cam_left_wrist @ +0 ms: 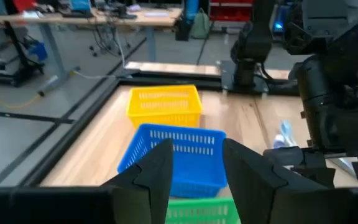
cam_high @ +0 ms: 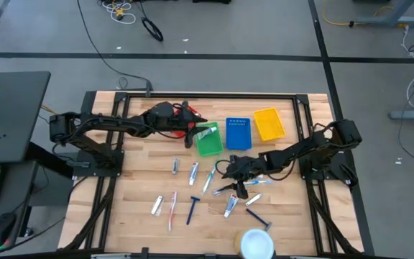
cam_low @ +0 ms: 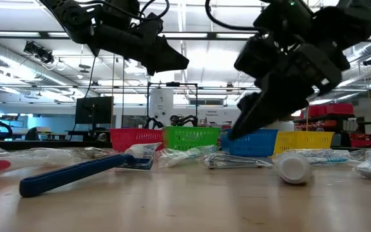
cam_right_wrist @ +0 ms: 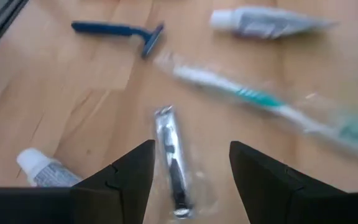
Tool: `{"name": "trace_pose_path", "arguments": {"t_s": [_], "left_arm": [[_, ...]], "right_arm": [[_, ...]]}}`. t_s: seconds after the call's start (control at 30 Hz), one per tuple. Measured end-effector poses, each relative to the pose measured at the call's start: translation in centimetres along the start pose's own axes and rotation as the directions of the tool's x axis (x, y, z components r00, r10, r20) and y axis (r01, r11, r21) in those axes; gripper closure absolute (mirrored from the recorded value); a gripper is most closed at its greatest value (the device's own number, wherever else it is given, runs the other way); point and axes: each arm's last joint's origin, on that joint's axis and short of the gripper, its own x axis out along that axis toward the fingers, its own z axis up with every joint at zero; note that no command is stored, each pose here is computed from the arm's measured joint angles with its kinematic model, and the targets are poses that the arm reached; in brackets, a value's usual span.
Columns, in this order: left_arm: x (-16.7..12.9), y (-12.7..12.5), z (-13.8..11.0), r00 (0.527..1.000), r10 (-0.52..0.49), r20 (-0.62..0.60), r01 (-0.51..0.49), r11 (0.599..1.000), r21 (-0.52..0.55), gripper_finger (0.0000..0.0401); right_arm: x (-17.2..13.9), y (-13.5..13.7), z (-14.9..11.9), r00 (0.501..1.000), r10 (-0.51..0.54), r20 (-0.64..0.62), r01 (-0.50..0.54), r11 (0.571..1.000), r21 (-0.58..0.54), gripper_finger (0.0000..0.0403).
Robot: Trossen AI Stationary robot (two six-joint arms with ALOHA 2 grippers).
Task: Pick & Place Travel size toiletries
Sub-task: Put the silver nail cutter into the blue bin
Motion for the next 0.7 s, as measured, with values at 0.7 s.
{"name": "trace_pose_path", "arguments": {"t_s": [0.7], "left_arm": [[0.0, -0.3, -1.0, 0.995, -0.012, -0.100, 0.011, 1.000, -0.009, 0.0253]], "right_arm": [[2.0, 0.3, -1.8, 0.992, -0.068, -0.104, 0.054, 0.990, -0.134, 0.0293]]}}
